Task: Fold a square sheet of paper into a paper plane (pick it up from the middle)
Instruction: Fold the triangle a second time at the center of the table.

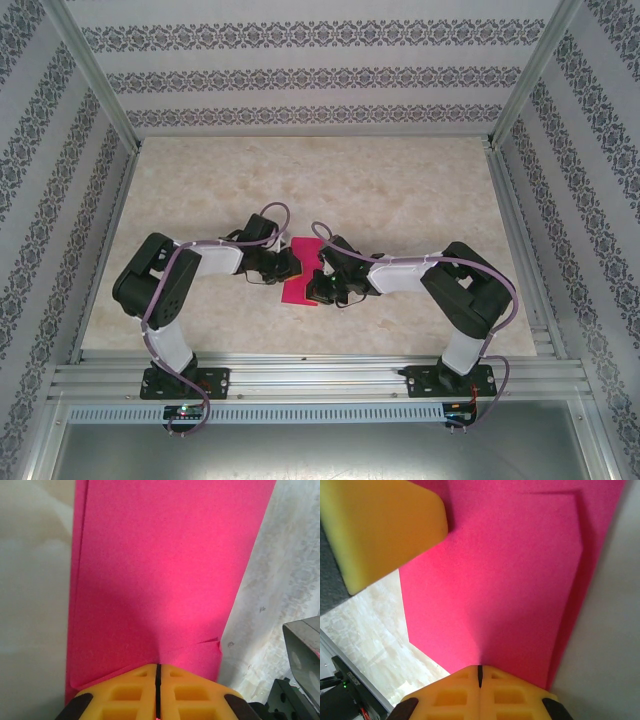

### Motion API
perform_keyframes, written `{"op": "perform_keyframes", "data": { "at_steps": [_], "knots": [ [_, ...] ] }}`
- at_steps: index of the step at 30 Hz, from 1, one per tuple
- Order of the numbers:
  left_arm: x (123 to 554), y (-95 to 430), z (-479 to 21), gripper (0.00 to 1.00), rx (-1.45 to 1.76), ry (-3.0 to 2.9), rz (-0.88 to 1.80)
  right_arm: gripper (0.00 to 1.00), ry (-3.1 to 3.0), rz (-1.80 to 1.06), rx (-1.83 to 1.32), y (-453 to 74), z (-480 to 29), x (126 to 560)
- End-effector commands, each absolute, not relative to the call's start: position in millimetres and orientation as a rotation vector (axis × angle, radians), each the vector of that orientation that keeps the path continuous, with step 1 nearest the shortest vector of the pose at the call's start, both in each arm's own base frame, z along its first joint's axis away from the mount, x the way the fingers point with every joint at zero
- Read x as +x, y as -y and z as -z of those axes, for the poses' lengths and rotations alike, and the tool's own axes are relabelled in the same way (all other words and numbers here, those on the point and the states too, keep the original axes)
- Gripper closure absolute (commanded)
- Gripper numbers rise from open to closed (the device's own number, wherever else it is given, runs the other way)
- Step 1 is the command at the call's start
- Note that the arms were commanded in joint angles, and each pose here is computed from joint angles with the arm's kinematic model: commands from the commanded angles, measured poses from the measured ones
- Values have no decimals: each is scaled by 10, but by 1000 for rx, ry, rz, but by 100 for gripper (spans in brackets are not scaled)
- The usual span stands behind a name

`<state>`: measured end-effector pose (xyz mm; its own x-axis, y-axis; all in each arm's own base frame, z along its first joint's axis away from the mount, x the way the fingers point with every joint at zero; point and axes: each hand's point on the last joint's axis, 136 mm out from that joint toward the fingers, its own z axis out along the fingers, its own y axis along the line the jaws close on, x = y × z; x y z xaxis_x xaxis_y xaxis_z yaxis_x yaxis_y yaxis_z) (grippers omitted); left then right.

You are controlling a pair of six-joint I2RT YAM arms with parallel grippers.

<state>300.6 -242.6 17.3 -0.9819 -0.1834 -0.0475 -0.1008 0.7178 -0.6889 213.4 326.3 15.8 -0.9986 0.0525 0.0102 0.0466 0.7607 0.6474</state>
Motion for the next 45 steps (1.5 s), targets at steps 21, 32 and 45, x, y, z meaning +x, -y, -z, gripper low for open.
{"op": "perform_keyframes", "data": {
  "at_steps": [21,32,45],
  "knots": [
    [2973,2202,31,89,-316,-2843,1005,98,-2739,-918,200,-3151,-774,2632],
    [2992,2223,19,89,-316,-2844,1014,100,-2863,-1037,98,-3544,-535,2435],
    [2982,2232,23,89,-311,-2853,1016,100,-2888,-1016,138,-3607,-281,2516]
  ]
}}
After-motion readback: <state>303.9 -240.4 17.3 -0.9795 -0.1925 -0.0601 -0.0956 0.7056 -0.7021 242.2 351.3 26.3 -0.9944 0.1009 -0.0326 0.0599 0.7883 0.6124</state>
